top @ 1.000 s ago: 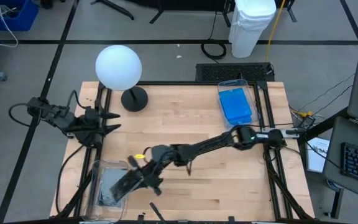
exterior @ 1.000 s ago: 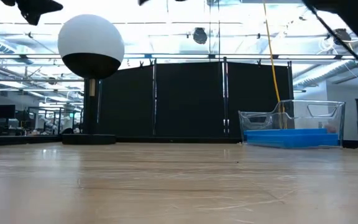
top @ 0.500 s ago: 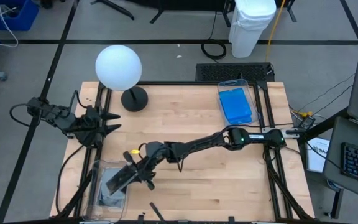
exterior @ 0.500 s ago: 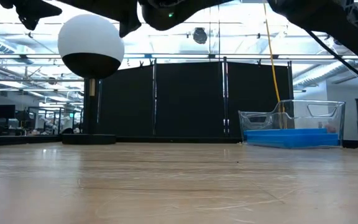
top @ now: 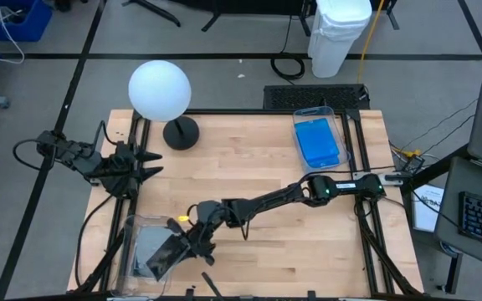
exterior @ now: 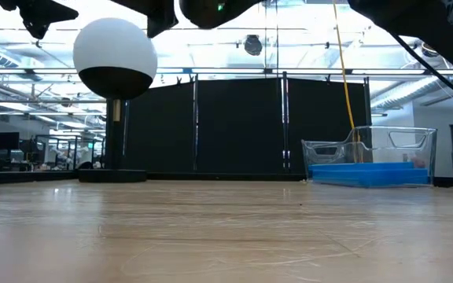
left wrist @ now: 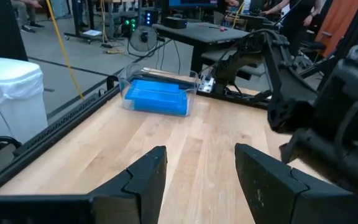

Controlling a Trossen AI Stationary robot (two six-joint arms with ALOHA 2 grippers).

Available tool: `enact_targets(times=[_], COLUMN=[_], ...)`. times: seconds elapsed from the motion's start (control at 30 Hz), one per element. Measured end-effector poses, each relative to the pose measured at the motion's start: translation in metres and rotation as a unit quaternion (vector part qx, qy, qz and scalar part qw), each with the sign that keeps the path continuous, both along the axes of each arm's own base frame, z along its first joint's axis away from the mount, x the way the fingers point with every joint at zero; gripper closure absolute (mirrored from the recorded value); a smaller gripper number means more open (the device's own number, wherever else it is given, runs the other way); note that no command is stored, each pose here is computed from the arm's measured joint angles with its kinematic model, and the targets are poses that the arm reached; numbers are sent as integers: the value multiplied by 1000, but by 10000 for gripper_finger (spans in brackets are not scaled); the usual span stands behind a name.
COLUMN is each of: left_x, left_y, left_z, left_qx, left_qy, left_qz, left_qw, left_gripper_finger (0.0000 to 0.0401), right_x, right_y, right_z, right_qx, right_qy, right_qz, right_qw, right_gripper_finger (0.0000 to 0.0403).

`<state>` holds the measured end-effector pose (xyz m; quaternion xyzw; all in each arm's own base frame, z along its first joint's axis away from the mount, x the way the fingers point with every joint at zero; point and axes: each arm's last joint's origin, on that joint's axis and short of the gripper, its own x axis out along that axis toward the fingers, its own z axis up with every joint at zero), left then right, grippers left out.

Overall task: Pick & place jewel cases by type
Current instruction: Put the bottom black CD case into the bottom transparent bin

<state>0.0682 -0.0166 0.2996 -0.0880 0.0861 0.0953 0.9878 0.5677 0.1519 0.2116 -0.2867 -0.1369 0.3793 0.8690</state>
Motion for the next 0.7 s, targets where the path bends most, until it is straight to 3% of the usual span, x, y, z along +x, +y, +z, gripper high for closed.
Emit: enact_targets(times=[0.33, 0.53, 0.7], left_x=[8, 29, 43], left_y=[-4, -18, -25], left_z=[-5, -25, -24], left_qx=[-40, 0, 29], left_qy=[15, 94, 92], left_qz=[5, -31, -41], left_qw=[999, 995, 994], left_gripper_finger=[206, 206, 206], right_x=[6, -2, -23], right_y=[-15, -47, -73], right_z=[-8, 33, 58], right_qx=[8, -7, -39], right_qy=[28, 98, 215], right_qz=[-41, -114, -154], right_qw=[999, 989, 964], right_gripper_finger=[385, 385, 385])
